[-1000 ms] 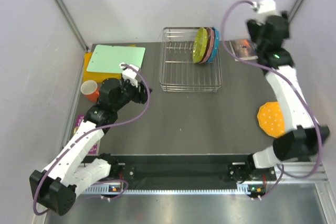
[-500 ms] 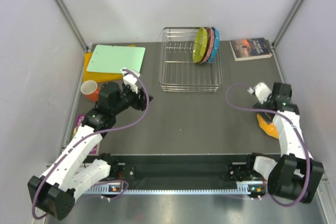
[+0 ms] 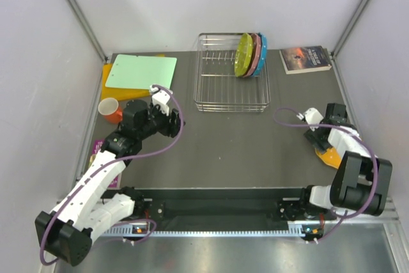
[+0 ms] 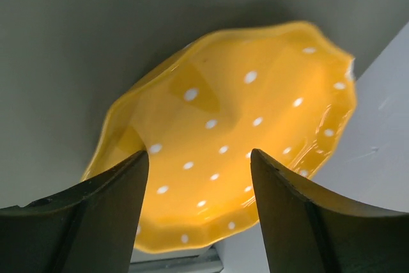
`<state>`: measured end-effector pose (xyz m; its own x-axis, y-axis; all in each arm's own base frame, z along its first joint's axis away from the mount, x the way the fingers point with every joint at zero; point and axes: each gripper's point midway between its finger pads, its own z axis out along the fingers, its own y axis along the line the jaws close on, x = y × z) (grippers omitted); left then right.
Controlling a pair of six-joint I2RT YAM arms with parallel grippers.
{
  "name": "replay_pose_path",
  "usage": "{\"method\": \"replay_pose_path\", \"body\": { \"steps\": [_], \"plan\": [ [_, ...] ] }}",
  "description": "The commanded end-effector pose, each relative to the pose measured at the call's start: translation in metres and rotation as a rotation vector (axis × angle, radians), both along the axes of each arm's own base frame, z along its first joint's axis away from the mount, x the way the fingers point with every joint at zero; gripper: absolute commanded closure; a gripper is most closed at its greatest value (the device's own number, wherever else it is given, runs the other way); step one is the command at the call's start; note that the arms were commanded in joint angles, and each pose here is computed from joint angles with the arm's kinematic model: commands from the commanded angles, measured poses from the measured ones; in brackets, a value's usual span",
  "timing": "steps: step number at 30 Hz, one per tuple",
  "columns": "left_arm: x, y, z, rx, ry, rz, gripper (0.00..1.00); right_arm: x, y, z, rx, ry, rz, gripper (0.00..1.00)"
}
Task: Load the plates into the dish rack
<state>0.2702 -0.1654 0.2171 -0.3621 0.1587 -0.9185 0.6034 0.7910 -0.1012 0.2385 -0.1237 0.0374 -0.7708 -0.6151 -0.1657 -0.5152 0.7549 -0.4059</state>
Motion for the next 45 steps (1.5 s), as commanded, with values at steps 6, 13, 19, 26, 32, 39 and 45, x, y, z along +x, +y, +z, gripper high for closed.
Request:
{"method": "replay_pose_path", "body": {
  "steps": [6,13,19,26,32,39,45],
  "plan": [
    [0.006,0.008,0.026,0.021,-0.083,0.01,0.39,0.013,0.014,-0.032,0.089,0.059,0.125,0.37],
    [0.003,0.015,0.023,0.024,-0.088,0.034,0.39,0.004,0.058,-0.026,0.199,0.116,0.359,0.36],
    [0.002,0.02,0.022,0.019,-0.089,0.055,0.39,0.011,0.108,-0.004,0.215,0.091,0.574,0.36],
    [0.002,0.032,0.018,-0.013,-0.041,0.129,0.39,0.027,0.165,0.013,0.257,0.049,0.72,0.36],
    [0.006,0.048,0.014,-0.096,0.048,0.267,0.37,0.038,0.238,0.032,0.26,0.027,0.924,0.36],
    [0.006,0.058,0.001,-0.142,0.112,0.332,0.37,0.053,0.329,0.054,0.303,-0.004,1.095,0.36],
    [0.009,0.068,0.008,-0.135,0.087,0.365,0.38,0.054,0.364,0.083,0.342,-0.077,1.106,0.37]
  ]
}}
